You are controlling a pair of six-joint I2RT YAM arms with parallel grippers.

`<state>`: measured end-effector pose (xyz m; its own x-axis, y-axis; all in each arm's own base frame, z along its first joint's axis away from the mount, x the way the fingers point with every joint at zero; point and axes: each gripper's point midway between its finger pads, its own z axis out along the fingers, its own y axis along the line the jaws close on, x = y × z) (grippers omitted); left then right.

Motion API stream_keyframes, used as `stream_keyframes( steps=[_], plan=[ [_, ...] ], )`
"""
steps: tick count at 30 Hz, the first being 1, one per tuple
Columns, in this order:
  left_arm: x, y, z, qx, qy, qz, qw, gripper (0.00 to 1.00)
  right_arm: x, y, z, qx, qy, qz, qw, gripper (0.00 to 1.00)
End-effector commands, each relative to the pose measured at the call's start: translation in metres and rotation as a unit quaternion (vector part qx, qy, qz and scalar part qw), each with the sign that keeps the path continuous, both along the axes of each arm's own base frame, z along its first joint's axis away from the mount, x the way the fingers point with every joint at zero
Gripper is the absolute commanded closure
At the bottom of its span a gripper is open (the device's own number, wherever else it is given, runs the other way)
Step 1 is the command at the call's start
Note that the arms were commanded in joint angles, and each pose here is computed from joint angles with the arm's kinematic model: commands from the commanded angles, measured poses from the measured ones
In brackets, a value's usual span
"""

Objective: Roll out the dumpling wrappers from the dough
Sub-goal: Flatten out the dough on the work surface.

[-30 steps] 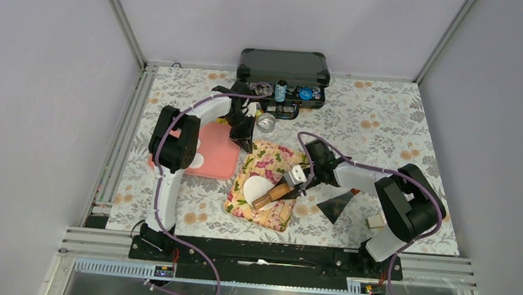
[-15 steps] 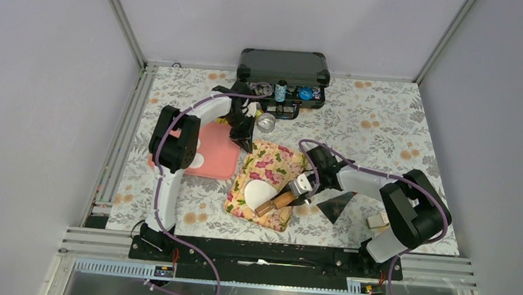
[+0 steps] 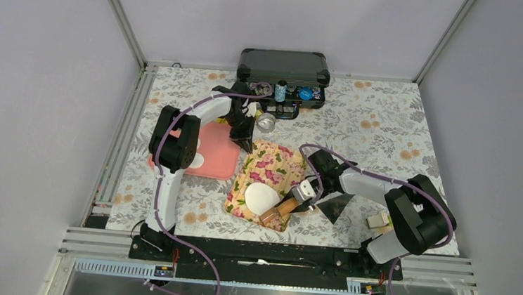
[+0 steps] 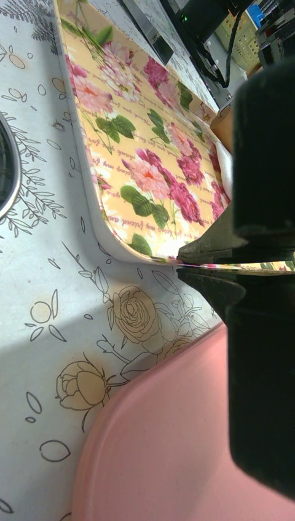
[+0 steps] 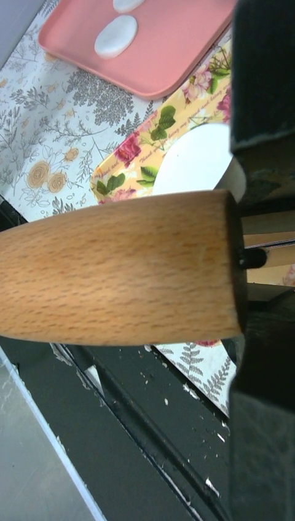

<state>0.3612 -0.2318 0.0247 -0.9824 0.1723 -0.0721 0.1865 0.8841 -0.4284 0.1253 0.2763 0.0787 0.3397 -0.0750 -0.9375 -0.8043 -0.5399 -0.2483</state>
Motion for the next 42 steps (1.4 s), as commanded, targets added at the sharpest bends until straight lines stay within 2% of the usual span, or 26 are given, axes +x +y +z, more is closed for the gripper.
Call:
stream_keyframes(
  steps=[1, 12, 15, 18, 20, 24, 29, 34, 42],
  plan=[
    [0.026, 0.005, -0.022, 0.025, -0.039, 0.015, 0.999, 1.0, -0.032, -0.042, -0.051, -0.161, 0.051, -0.008, 0.986, 1.0],
    [0.026, 0.005, -0.022, 0.023, -0.037, 0.016, 0.999, 1.0, -0.025, -0.038, -0.045, -0.161, 0.052, -0.019, 0.985, 1.0],
    [0.025, 0.004, -0.022, 0.021, -0.036, 0.015, 0.999, 1.0, 0.0, -0.022, -0.033, -0.158, 0.07, -0.082, 0.981, 1.0],
    [0.025, 0.004, -0.022, 0.019, -0.037, 0.014, 0.999, 1.0, 0.022, -0.015, -0.02, -0.132, 0.015, -0.126, 0.983, 1.0],
    [0.025, 0.003, -0.021, 0.017, -0.037, 0.014, 0.999, 1.0, 0.036, -0.013, -0.005, -0.129, 0.008, -0.149, 0.98, 1.0],
    [0.025, 0.004, -0.019, 0.018, -0.041, 0.012, 0.999, 1.0, 0.053, 0.001, 0.039, -0.105, 0.073, -0.175, 0.976, 1.0],
    [0.023, 0.001, -0.019, 0.02, -0.042, 0.008, 0.999, 1.0, 0.078, 0.028, 0.081, -0.071, 0.17, -0.224, 0.957, 1.0],
    [0.022, -0.002, -0.018, 0.018, -0.044, 0.004, 0.999, 1.0, 0.108, 0.044, 0.068, -0.049, 0.204, -0.294, 0.933, 1.0],
    [0.024, -0.004, -0.015, 0.017, -0.05, 0.0, 0.999, 1.0, 0.091, 0.064, 0.045, -0.074, 0.229, -0.265, 0.934, 1.0]
  ],
)
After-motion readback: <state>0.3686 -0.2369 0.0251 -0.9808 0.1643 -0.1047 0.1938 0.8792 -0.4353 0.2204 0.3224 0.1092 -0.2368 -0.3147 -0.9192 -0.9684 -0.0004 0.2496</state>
